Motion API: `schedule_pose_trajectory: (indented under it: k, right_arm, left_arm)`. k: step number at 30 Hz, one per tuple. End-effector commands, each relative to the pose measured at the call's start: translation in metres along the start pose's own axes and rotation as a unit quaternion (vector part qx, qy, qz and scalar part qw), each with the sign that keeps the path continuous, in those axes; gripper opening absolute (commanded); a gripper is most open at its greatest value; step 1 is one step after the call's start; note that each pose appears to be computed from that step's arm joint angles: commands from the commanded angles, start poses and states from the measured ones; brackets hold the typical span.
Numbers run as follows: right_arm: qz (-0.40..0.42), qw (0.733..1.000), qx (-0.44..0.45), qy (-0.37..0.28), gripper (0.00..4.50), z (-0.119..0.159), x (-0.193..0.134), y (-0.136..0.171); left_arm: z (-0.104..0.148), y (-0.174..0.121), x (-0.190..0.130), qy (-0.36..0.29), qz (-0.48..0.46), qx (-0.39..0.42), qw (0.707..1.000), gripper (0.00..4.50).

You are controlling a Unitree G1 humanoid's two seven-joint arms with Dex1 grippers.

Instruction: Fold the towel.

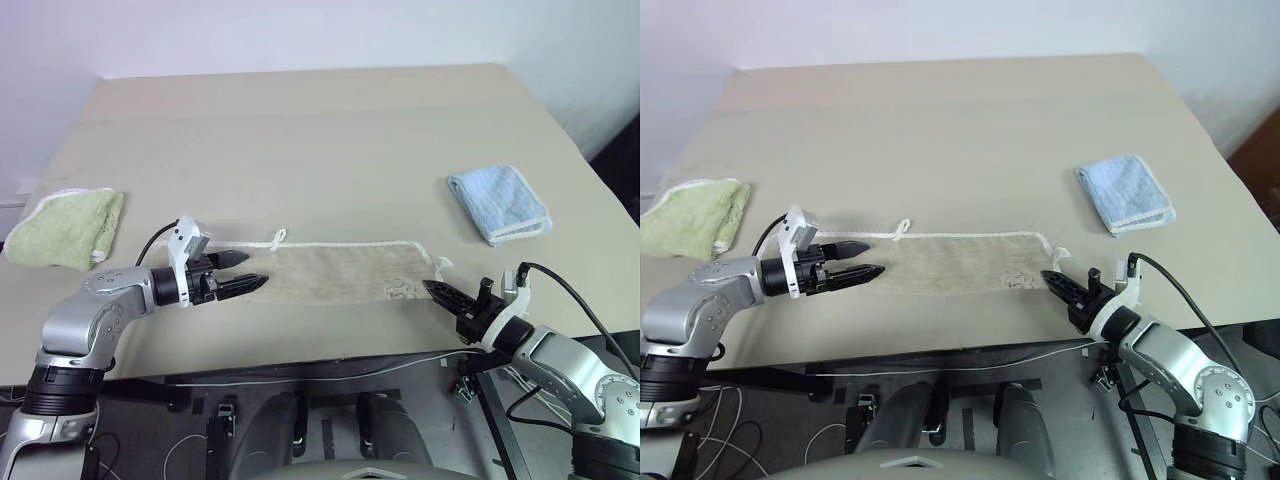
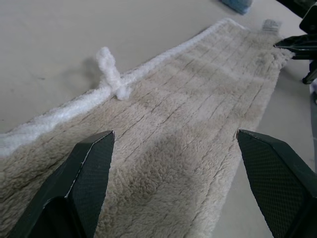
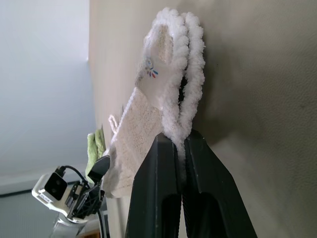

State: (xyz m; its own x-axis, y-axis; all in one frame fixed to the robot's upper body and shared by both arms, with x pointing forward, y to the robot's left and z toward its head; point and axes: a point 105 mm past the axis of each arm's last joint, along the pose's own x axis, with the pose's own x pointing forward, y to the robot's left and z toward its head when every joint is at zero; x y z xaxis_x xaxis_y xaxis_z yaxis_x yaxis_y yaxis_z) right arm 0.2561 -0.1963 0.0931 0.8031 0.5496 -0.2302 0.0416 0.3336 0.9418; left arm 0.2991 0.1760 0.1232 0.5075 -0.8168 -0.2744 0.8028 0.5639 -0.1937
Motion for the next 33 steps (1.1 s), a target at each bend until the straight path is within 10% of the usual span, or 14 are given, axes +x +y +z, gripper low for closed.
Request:
schedule_pose_trajectory:
  k: [1,14,33]
  right_arm:
    - [-0.018,0.999,-0.013,-0.035,0.05,0.024,-0.022,-0.006]
    - [-0.025,0.992,-0.121,-0.011,0.05,0.064,-0.047,0.016]
    - [0.096,0.901,-0.380,0.184,0.05,-0.010,0.011,0.093]
  left_arm:
    - [0.009,0.000,0.000,-0.006,-0.006,0.020,1.000,4.13]
    - [0.013,0.001,0.002,-0.009,-0.014,0.023,1.000,4.13]
    - [0.008,-0.001,0.002,-0.006,-0.003,0.028,1.000,4.13]
